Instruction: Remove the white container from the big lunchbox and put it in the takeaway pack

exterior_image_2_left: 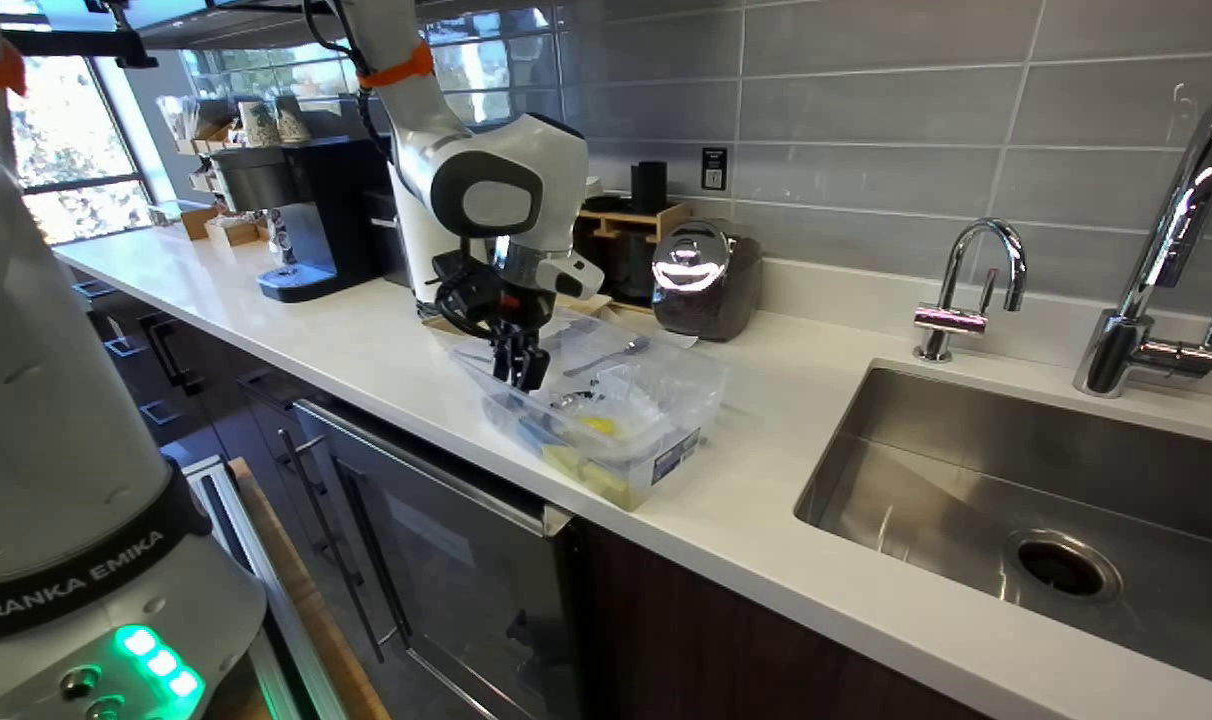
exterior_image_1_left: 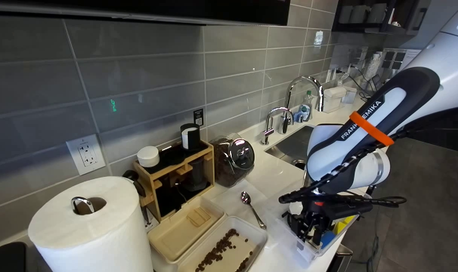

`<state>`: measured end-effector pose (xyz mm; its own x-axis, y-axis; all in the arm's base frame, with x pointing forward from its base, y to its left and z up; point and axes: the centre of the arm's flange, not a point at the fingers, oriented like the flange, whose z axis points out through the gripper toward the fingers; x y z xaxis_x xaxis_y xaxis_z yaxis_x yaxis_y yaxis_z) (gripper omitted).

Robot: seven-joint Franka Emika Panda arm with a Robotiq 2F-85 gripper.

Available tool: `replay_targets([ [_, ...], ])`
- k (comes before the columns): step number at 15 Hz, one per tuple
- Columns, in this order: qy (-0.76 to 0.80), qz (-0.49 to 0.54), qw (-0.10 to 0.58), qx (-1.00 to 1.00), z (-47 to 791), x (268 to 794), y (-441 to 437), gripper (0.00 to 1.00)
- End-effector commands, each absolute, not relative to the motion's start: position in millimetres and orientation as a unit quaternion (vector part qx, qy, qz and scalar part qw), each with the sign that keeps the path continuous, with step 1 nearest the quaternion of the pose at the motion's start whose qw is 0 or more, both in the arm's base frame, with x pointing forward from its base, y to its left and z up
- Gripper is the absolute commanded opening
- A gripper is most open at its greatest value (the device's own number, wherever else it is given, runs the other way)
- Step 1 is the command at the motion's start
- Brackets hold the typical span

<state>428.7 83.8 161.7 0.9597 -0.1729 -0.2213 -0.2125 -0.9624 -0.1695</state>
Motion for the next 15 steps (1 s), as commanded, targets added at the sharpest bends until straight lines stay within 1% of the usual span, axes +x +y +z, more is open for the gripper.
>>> replay_targets([
  [1, 0.106, 0.104, 0.111, -0.983, 154.4, 429.5, 87.4, 0.51],
  [2, 0.108, 0.105, 0.114, -0.982, 153.7, 429.6, 87.8, 0.45],
  [3, 0.11, 0.107, 0.115, -0.981, 153.2, 429.4, 88.2, 0.48],
  [4, 0.112, 0.108, 0.117, -0.981, 152.9, 429.5, 88.2, 0.41],
  [6, 0.116, 0.109, 0.119, -0.98, 151.8, 429.9, 87.3, 0.43],
  [7, 0.118, 0.112, 0.121, -0.979, 149.4, 430.0, 86.7, 0.41],
  [8, 0.118, 0.115, 0.121, -0.979, 146.6, 429.5, 86.4, 0.45],
  [9, 0.12, 0.117, 0.122, -0.978, 144.1, 428.8, 85.7, 0.44],
  [10, 0.122, 0.12, 0.122, -0.978, 141.3, 428.0, 84.9, 0.46],
  [11, 0.123, 0.124, 0.123, -0.977, 138.0, 426.8, 83.8, 0.46],
  [12, 0.125, 0.127, 0.124, -0.976, 135.1, 425.3, 82.1, 0.53],
  [14, 0.128, 0.131, 0.125, -0.975, 130.4, 423.0, 80.1, 0.57],
  [15, 0.129, 0.133, 0.126, -0.974, 128.0, 421.7, 79.1, 0.62],
])
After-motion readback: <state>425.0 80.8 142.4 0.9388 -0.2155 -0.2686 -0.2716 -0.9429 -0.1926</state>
